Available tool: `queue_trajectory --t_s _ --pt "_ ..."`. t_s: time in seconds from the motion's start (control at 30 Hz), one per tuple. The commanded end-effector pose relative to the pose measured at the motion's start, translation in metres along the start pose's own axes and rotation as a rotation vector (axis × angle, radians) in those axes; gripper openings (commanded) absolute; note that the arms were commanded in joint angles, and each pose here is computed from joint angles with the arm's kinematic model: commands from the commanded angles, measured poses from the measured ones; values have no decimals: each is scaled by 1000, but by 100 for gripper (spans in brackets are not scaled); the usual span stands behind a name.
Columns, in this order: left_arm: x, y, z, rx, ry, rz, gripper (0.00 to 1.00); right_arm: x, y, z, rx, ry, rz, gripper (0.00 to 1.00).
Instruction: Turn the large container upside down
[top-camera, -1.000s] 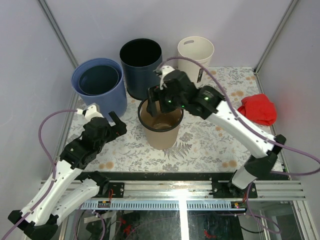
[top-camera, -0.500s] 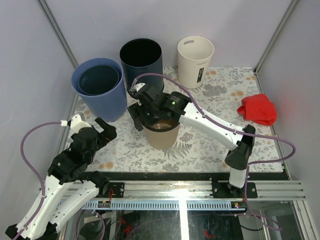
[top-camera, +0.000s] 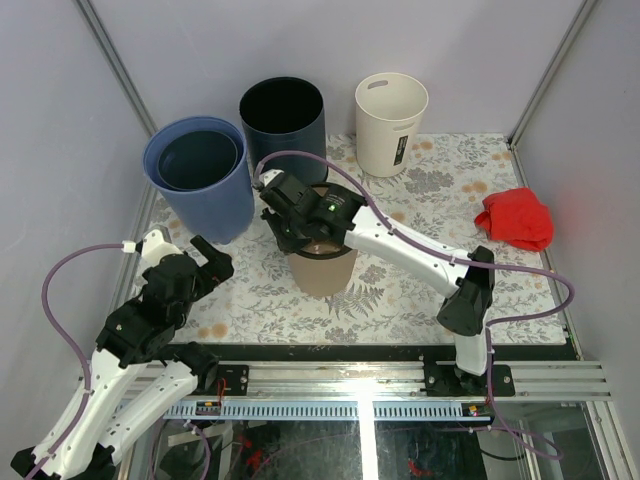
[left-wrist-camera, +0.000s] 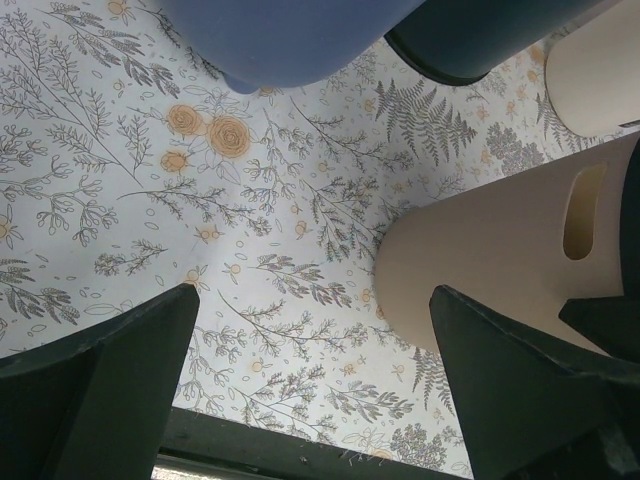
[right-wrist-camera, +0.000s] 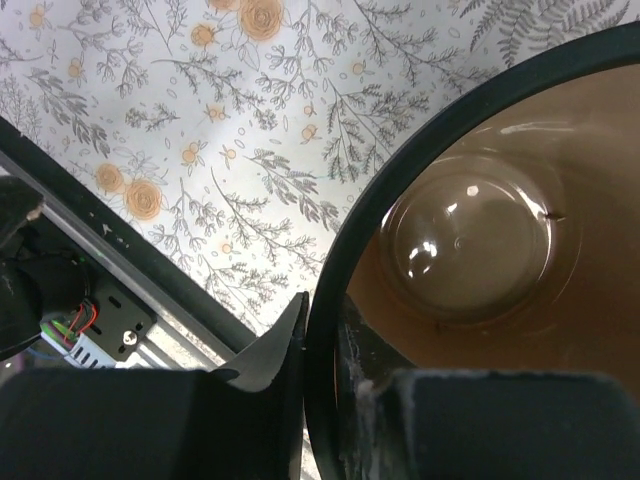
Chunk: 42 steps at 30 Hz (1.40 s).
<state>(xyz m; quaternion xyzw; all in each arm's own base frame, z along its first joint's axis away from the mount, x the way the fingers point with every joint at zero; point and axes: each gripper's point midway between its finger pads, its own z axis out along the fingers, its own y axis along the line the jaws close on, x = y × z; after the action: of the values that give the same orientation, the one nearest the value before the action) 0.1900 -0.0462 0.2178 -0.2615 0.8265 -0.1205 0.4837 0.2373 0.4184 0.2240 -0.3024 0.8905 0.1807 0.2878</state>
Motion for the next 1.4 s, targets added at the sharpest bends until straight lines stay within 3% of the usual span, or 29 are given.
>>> queue_trajectory --t_s 0.0,0.03,0.23,0.47,0.77,1.07,1.37 --pt "-2 1 1 -12 -11 -11 100 -29 12 -18 -48 -115 -10 4" --pt "-2 1 1 -13 -10 -9 100 -34 13 -22 -57 -137 -14 0" --pt "-3 -2 2 -15 -4 -3 100 -61 31 -67 -224 -303 -59 0" --pt "-5 -8 3 -13 6 3 100 -77 22 -108 -496 -443 52 0" --pt "-6 -14 3 2 13 1 100 -51 -30 -101 -714 -525 311 0" --pt "-10 -16 -1 13 12 5 100 -39 -52 -98 -830 -553 423 0" --pt "-3 -14 2 9 33 15 100 -10 -101 -51 -534 -470 474 33"
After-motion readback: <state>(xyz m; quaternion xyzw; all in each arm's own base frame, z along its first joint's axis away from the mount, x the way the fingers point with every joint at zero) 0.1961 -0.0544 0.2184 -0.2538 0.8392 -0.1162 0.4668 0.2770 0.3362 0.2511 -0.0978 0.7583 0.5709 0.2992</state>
